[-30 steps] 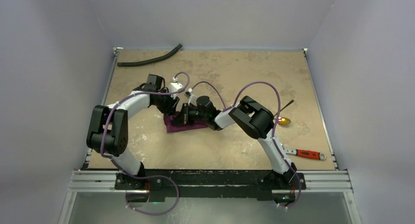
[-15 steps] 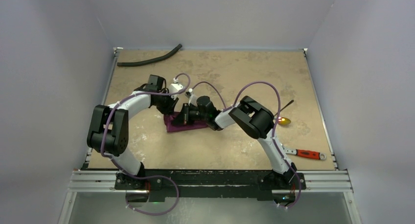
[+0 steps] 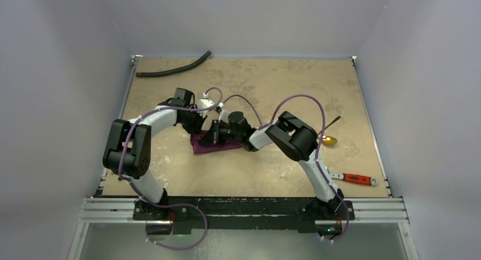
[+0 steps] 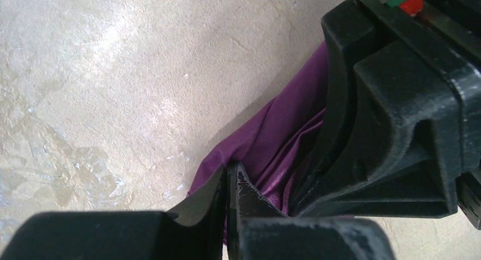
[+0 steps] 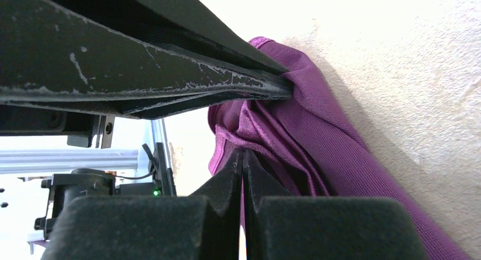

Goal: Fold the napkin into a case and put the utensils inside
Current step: Stuff the top corner of the smaller-rectangle-folded napkin into the folded napkin.

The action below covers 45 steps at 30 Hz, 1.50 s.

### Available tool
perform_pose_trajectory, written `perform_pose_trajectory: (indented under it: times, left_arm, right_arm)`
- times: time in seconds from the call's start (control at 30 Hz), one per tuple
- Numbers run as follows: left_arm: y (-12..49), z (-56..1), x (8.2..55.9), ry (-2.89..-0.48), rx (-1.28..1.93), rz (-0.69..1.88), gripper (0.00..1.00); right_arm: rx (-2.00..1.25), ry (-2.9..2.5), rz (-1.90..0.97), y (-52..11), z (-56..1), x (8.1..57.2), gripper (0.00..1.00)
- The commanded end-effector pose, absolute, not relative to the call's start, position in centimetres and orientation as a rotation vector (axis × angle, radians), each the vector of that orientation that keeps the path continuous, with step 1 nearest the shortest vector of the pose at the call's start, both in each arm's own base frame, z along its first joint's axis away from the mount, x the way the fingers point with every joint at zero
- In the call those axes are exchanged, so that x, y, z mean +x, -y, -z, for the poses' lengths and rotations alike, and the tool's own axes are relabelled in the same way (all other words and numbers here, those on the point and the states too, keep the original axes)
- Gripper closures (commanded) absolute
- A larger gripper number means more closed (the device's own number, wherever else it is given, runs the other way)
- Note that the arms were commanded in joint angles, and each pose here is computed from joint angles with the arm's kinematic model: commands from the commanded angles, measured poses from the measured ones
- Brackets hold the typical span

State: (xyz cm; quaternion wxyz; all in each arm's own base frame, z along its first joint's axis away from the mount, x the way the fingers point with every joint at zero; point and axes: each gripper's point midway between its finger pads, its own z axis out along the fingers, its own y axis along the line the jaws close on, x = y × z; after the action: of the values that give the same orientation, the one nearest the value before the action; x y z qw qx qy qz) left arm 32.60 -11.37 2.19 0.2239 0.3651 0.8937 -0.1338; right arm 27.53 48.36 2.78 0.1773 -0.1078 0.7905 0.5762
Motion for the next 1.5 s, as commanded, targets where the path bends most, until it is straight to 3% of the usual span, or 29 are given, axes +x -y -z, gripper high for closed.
perform_pose_trajectory:
  times: [0.0,0.47,0.97,1.27,1.47]
  left_arm:
    - [11.9,-3.2,32.7,-2.454,1.025,0.396,1.0]
    - [12.4,-7.9,32.0,-2.382,1.03,0.427,1.0]
    - [13.8,-4.4,28.6,-2.472,1.041,0.645,1.0]
    - [12.2,-1.6,26.9,-2.529,1.131,0.628,1.0]
    - [11.2,-0.1,26.4,-2.533,1.181,0.594,1.0]
  right_arm:
    - [-0.209,-2.488,-1.471,-45.2,3.3,26.3,1.0]
    - [-0.172,-2.569,-1.389,-44.3,5.6,26.3,1.0]
    - [-0.174,-2.464,-1.353,-46.4,2.5,30.0,1.0]
    - [-0.095,-2.408,-1.4,-45.6,1.6,30.6,1.0]
    - [-0.217,-2.283,-1.557,-45.7,-1.9,30.2,1.0]
